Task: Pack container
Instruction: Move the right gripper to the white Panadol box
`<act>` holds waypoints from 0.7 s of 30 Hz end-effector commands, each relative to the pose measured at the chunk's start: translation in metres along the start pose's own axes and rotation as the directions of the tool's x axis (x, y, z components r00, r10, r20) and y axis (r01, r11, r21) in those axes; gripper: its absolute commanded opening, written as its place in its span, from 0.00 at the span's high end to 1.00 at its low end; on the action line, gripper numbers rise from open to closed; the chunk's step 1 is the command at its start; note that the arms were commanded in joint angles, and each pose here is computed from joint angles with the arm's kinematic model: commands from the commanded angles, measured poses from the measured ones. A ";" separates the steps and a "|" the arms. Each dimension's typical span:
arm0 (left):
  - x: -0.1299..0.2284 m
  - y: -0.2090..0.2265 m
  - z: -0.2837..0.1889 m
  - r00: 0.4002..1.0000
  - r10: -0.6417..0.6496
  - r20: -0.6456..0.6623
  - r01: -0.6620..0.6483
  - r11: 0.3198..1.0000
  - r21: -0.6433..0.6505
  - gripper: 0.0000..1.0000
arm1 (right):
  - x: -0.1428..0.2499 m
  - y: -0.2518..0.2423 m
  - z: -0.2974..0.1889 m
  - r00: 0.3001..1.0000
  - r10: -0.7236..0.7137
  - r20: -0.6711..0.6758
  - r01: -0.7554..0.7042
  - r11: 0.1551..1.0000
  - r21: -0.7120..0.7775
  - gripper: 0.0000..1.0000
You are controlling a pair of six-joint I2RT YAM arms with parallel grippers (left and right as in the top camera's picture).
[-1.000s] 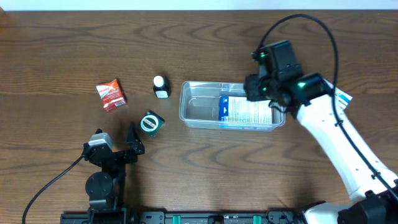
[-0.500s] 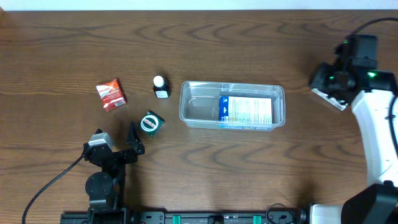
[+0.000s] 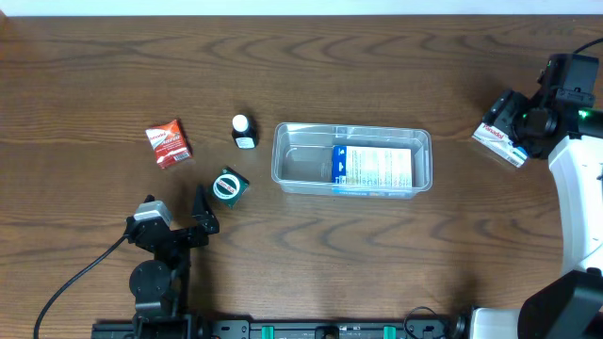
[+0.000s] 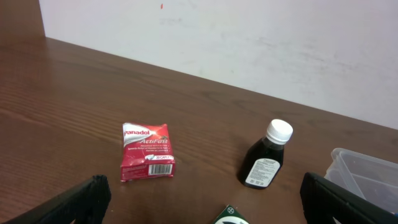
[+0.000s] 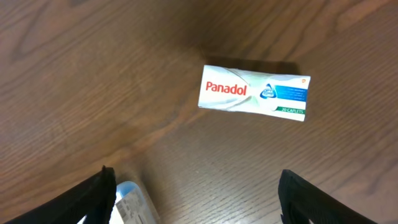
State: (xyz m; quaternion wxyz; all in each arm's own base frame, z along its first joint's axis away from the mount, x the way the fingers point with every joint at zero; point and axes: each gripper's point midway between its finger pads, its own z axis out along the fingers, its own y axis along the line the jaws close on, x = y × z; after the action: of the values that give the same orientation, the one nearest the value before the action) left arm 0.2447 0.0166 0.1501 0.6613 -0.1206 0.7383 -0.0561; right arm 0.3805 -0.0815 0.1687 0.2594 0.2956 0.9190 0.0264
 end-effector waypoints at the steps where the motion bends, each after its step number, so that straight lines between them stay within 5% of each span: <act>1: 0.017 0.007 0.001 0.999 0.006 -0.051 -0.008 1.000 -0.028 0.02 | -0.007 0.005 0.002 0.998 -0.058 0.022 0.059 0.998 -0.016 0.22; 7: 0.017 0.007 0.001 0.999 0.006 -0.051 -0.008 1.000 -0.028 0.02 | -0.024 0.001 0.020 0.987 -0.146 0.062 0.147 0.989 0.000 0.22; 12: 0.017 0.007 0.001 0.999 0.006 -0.051 -0.008 1.000 -0.028 0.02 | -0.029 -0.017 0.047 0.980 -0.193 0.040 0.191 0.980 0.057 0.02; 16: 0.017 0.007 0.001 0.999 0.006 -0.051 -0.007 1.000 -0.027 0.02 | -0.035 -0.030 0.067 0.970 -0.242 0.038 0.236 0.965 0.114 0.01; 21: 0.017 0.007 0.001 0.999 0.006 -0.051 -0.008 1.000 -0.028 0.02 | -0.039 -0.027 0.088 0.871 -0.491 0.021 0.486 0.867 0.109 0.01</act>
State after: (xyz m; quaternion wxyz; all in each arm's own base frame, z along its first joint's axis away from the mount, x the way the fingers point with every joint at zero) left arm 0.2447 0.0166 0.1500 0.6611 -0.1206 0.7384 -0.0561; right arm 0.4332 -0.1291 0.1118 0.2761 0.1640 0.9452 -0.0585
